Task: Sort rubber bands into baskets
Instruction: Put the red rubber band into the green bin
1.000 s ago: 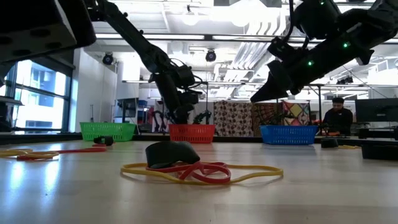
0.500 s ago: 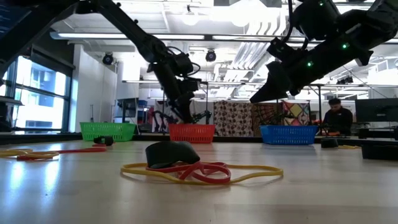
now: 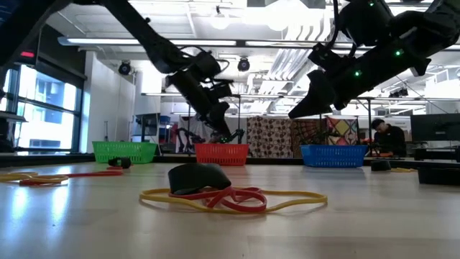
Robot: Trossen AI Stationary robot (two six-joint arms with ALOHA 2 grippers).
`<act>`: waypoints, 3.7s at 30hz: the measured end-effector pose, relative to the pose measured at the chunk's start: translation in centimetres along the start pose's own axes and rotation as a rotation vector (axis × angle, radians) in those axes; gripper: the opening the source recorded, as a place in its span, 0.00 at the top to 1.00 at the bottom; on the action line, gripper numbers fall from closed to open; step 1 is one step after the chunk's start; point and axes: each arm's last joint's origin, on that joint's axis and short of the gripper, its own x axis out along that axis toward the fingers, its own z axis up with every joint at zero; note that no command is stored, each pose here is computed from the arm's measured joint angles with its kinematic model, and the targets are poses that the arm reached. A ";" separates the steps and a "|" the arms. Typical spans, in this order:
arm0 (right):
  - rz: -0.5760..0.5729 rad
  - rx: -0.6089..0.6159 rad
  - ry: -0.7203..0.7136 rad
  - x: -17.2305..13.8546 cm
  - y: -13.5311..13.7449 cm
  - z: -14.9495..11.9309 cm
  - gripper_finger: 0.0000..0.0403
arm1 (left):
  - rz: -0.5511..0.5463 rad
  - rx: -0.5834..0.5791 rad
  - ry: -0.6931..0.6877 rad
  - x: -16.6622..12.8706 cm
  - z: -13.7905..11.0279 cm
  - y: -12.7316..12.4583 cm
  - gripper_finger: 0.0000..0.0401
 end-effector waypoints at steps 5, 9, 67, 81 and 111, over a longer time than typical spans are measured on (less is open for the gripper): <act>0.007 -0.003 0.000 -0.1 0.2 0.0 1.00 | 0.079 -0.017 -0.200 -3.0 -1.1 -2.0 0.97; 0.014 0.001 0.003 -0.2 0.3 0.0 1.00 | 0.071 -0.015 -0.302 -5.7 -2.7 -4.3 0.98; -0.396 0.584 1.079 -8.2 1.3 -6.8 0.70 | -0.176 0.142 -0.581 -12.1 -9.1 -16.1 1.00; -0.338 0.493 1.087 -8.1 1.4 -6.9 0.99 | -0.179 0.140 -0.562 -12.0 -9.3 -16.1 1.00; -0.410 0.297 0.791 -8.3 2.0 -3.2 1.00 | -0.179 0.140 -0.562 -12.0 -9.2 -16.1 1.00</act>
